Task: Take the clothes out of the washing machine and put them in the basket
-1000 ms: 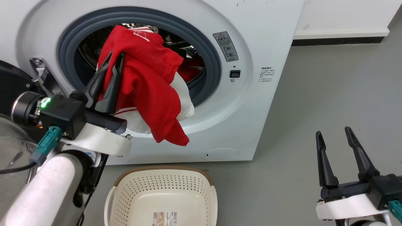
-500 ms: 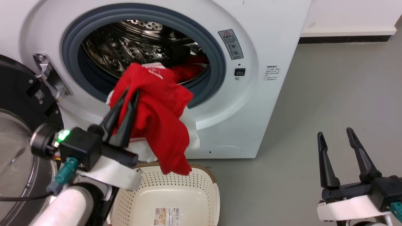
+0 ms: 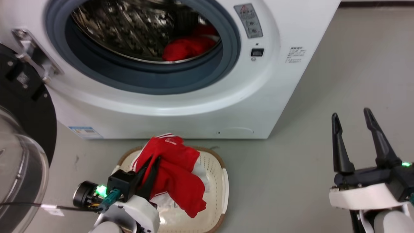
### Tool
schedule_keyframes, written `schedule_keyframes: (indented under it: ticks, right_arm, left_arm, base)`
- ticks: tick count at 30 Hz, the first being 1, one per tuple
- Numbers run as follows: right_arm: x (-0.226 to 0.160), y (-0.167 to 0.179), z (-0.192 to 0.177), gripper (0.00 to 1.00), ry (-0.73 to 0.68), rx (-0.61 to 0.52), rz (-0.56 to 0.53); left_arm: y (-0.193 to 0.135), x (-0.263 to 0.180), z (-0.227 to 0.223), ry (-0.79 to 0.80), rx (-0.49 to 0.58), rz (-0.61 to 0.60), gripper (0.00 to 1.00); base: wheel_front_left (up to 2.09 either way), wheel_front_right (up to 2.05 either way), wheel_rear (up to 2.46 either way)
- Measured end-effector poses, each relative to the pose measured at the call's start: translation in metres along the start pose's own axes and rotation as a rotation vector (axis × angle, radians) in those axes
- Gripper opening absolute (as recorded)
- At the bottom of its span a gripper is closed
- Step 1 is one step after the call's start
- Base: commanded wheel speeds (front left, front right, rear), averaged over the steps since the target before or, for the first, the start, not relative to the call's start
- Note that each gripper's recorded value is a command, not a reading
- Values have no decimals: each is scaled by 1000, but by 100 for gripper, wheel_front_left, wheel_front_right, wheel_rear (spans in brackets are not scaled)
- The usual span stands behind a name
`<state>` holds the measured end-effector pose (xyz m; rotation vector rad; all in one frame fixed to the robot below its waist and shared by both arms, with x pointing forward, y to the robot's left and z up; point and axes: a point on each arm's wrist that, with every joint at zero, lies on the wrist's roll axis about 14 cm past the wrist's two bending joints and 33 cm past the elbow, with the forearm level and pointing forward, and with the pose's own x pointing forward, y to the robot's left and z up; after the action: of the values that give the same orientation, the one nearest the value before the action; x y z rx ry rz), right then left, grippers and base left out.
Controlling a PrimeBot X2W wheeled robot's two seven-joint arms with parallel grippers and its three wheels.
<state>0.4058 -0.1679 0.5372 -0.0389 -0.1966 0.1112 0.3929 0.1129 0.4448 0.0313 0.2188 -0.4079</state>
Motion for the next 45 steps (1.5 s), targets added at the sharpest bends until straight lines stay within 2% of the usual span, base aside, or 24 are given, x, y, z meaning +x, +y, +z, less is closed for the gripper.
schedule_keyframes:
  ticks: [8, 17, 18, 24, 32, 33, 34, 38, 45]
  right_arm:
    - [27, -1, -28, 100, 37, 2, 7]
    - [49, -11, -70, 100, 99, -4, -12]
    - [53, -17, -84, 100, 121, -8, -25]
    - [52, -28, -112, 100, 181, -20, -48]
    - [53, -33, -131, 100, 216, -29, -57]
    - [53, -33, -130, 100, 215, -28, -58]
    - [53, -33, -130, 100, 214, -27, -57]
    - [55, -31, -122, 100, 198, -22, -54]
    - [51, -27, -96, 100, 153, -12, -48]
  left_arm:
    - [11, 28, -100, 244, -63, 18, 0]
    - [15, 48, -198, 531, -60, -15, 0]
    - [16, 48, -228, 632, -51, -27, 0]
    - [15, 48, -273, 797, -36, -40, 0]
    - [-2, 40, -303, 931, -48, -88, 0]
    - [-3, 39, -303, 938, -50, -88, 16]
    - [-3, 38, -303, 944, -56, -84, 100]
    - [-3, 37, -295, 922, -68, -68, 100]
    - [3, 45, -258, 772, -126, 7, 100]
  base:
    - [0, 0, 0]
    - [0, 0, 0]
    - [0, 0, 0]
    - [0, 0, 0]
    - [0, 0, 0]
    - [0, 0, 0]
    - [0, 0, 0]
    - [0, 0, 0]
    - [0, 0, 0]
